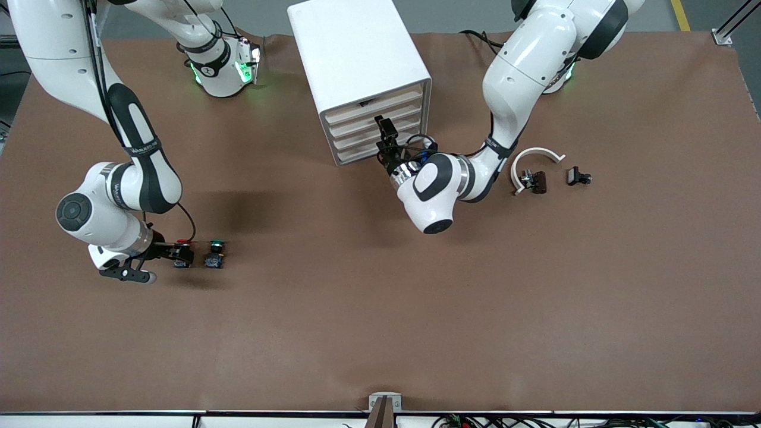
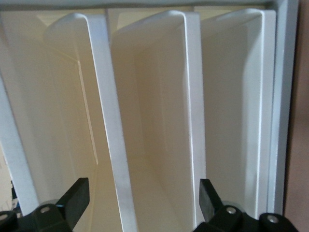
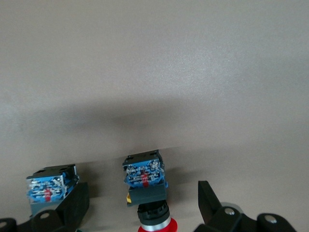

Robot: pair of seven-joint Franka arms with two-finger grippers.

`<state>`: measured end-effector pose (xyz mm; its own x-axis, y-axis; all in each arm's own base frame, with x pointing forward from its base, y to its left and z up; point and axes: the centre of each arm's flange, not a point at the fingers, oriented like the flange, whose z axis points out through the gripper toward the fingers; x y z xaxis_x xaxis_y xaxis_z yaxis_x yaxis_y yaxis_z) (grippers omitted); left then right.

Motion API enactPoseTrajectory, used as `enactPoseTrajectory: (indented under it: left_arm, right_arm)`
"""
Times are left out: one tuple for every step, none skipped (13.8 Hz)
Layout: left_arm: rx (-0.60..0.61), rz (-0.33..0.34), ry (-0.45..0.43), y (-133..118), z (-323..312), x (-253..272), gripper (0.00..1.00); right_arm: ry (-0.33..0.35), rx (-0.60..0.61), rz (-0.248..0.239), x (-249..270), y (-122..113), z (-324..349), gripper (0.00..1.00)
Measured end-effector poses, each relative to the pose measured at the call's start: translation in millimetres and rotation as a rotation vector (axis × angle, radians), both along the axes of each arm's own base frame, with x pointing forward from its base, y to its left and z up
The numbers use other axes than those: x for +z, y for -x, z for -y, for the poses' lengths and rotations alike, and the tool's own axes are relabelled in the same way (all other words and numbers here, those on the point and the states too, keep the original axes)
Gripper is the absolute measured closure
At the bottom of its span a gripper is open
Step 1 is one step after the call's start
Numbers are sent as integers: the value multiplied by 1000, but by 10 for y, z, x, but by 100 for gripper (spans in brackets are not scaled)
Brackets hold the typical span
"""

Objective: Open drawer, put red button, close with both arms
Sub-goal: 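Grasp the red button with the right gripper while the left gripper holds the drawer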

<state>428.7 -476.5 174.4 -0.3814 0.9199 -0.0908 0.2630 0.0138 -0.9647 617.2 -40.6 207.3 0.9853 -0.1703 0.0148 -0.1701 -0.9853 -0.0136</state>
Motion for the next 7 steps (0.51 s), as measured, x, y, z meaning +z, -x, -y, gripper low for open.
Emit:
enactPoseTrajectory:
  left_arm:
    - [-1, -2, 1, 8, 7, -1, 0]
    - [-2, -5, 1, 12, 6, -1, 0]
    - [-5, -8, 2, 17, 5, 1, 0]
    - [-9, -13, 3, 24, 4, 6, 5]
    - [-15, -21, 5, 35, 2, 15, 5]
    - [-22, -28, 8, 45, 2, 25, 12]
    - [-26, -33, 10, 51, 2, 35, 17]
  right_arm:
    - [0, 0, -2, -27, 3, 0, 0]
    - [1, 0, -1, -59, 3, 2, 0]
    - [2, 0, -1, -98, 5, 3, 0]
    - [3, 0, -5, -138, 11, 3, 0]
    - [3, 0, -9, -175, 19, 3, 0]
    - [3, 0, -14, -206, 25, 3, 0]
    - [3, 0, -17, -226, 30, 3, 0]
